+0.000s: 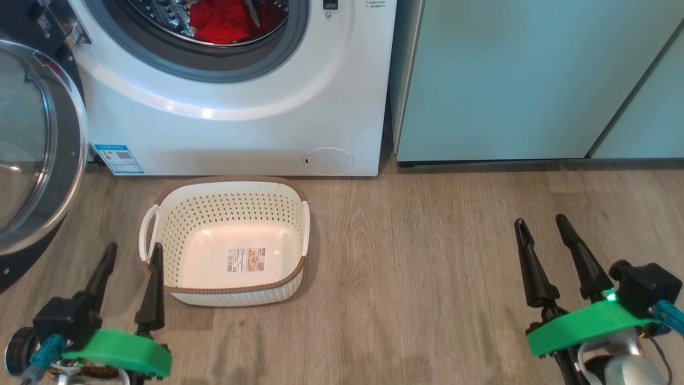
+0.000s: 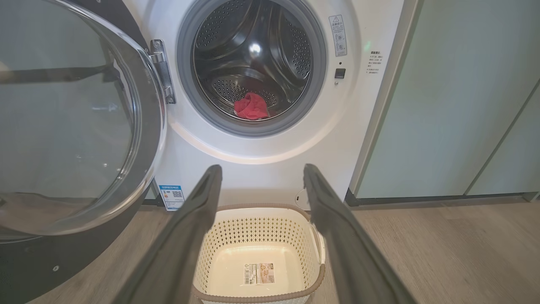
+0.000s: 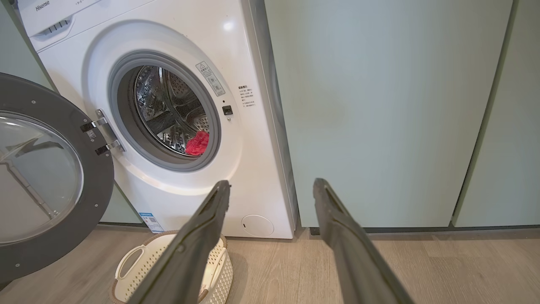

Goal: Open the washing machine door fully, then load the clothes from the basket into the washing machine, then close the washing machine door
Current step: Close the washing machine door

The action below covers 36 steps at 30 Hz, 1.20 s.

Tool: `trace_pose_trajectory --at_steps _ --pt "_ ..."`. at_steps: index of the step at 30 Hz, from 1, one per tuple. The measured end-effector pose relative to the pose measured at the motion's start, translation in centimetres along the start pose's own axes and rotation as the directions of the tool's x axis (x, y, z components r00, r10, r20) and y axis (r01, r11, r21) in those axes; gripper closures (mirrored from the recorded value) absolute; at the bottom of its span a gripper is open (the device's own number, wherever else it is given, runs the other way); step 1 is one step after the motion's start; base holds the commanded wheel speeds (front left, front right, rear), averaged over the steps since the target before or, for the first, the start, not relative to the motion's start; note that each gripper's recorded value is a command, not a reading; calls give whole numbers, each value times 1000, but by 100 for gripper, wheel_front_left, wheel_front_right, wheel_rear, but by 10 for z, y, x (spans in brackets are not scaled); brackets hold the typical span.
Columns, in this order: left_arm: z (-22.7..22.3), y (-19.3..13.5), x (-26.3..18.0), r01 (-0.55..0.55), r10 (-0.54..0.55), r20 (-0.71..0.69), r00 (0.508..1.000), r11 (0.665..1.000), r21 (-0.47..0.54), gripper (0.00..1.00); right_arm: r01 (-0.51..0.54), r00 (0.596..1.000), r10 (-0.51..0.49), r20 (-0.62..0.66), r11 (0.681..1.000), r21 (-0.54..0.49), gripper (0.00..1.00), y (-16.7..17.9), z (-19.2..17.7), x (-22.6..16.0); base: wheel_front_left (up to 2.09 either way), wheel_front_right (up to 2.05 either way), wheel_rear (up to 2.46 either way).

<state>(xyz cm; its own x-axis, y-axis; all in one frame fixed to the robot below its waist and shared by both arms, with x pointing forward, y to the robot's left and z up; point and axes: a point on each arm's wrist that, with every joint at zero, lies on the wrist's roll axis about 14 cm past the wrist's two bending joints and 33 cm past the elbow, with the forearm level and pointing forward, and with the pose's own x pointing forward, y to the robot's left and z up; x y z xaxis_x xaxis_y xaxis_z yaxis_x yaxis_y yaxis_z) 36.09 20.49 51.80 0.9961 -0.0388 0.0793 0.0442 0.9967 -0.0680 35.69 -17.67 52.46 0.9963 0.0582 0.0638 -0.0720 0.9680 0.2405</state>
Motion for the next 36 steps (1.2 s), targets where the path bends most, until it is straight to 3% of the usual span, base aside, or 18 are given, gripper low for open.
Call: trace_pose_trajectory --at_steps 25,36 --pt "0 2 -4 -13 13 -3 1000 1000 2 0 -13 1000 13 -1 1000 6 0 4 -2 3 0 0 0" --pt "15 38 -23 -137 137 43 990 991 -4 0 -123 992 123 -16 992 17 0 39 -9 24 0 0 0"
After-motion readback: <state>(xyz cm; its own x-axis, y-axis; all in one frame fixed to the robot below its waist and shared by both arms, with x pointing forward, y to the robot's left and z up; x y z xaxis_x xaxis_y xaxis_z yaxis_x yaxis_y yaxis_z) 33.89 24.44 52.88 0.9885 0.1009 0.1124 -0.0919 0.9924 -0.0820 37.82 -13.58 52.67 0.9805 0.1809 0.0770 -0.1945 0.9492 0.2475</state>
